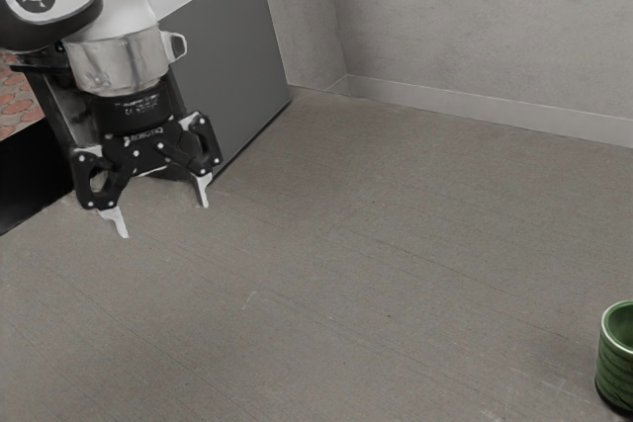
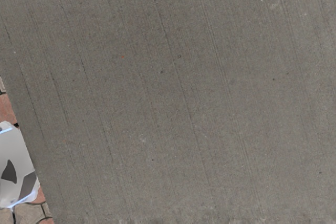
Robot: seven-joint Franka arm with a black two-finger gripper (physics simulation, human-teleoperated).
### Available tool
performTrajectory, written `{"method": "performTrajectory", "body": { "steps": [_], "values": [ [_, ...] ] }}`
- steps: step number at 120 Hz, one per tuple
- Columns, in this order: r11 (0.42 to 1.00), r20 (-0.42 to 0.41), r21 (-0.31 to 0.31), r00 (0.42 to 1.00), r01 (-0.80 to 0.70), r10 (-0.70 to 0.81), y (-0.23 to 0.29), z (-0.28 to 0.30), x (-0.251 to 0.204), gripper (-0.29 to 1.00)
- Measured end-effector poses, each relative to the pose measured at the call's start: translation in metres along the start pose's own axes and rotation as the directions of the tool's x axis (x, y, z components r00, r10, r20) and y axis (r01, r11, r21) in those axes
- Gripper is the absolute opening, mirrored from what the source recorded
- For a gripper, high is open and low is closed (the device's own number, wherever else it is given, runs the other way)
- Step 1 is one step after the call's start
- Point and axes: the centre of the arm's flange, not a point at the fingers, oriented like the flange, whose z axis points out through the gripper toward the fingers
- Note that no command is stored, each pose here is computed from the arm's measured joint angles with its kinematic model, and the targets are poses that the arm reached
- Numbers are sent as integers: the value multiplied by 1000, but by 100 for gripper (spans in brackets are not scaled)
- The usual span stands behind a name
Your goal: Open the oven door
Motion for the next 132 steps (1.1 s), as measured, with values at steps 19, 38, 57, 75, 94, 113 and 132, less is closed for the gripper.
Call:
{"method": "performTrajectory", "body": {
  "steps": [19,38,57,75,94,113,132],
  "values": [
    [977,-19,-77,980,198,-200,14,-15,-6,70],
    [818,-103,-292,834,495,-542,54,-65,130,70],
    [699,-62,-436,757,566,-651,64,-62,203,70],
    [581,-19,-576,702,574,-712,71,-59,257,70],
    [455,27,-665,628,593,-778,58,-45,325,70],
    [367,62,-715,576,595,-815,37,-36,372,70],
    [322,77,-739,550,591,-832,22,-30,399,70]
  ]
}}
